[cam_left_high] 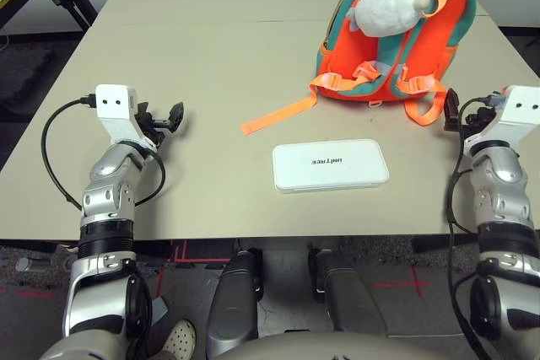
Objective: Put the pencil case into the backpack and zip it.
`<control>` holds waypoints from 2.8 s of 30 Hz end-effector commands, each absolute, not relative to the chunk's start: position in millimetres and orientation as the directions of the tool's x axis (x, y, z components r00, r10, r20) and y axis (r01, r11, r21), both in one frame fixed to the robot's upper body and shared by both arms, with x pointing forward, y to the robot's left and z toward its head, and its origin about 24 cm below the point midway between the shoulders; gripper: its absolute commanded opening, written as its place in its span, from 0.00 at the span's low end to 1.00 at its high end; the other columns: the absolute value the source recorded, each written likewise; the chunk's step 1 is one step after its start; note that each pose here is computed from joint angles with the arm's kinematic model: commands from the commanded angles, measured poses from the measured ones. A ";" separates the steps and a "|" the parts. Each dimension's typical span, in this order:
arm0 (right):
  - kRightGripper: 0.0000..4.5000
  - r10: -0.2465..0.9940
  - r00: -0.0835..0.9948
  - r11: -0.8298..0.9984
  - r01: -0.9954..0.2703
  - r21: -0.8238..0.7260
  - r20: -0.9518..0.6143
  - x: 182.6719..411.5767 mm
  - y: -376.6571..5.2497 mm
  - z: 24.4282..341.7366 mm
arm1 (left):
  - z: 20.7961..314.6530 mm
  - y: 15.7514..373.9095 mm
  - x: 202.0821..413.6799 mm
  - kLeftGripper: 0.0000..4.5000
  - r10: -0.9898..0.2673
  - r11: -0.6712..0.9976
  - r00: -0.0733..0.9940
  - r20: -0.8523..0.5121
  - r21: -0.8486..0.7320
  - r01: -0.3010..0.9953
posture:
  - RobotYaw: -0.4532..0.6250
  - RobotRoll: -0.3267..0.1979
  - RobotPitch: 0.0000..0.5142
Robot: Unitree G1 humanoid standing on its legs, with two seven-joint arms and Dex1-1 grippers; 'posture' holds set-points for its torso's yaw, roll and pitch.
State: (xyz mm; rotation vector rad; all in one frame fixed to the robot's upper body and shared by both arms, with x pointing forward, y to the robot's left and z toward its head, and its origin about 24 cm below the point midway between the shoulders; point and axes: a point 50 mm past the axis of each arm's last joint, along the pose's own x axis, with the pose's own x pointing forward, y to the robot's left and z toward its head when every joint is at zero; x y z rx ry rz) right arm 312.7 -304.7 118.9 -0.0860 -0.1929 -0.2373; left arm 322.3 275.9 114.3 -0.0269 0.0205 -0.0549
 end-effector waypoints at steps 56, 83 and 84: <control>1.00 -0.077 0.997 0.938 0.075 -0.339 0.007 290.8 -301.9 133.0 | 117.3 177.2 272.9 1.00 -0.872 0.458 0.338 -0.353 -0.833 0.311 | 0.34 0.62 0.41; 0.42 0.316 0.839 0.713 -0.519 -0.472 -0.443 270.4 -271.0 128.0 | 102.8 155.7 279.8 1.00 -0.913 0.378 0.255 -0.320 -0.896 0.231 | 0.31 0.62 0.41; 0.34 0.329 0.827 0.706 -0.536 -0.463 -0.457 269.4 -269.0 127.4 | 102.1 156.2 279.6 1.00 -0.912 0.380 0.256 -0.321 -0.897 0.227 | 0.31 0.62 0.41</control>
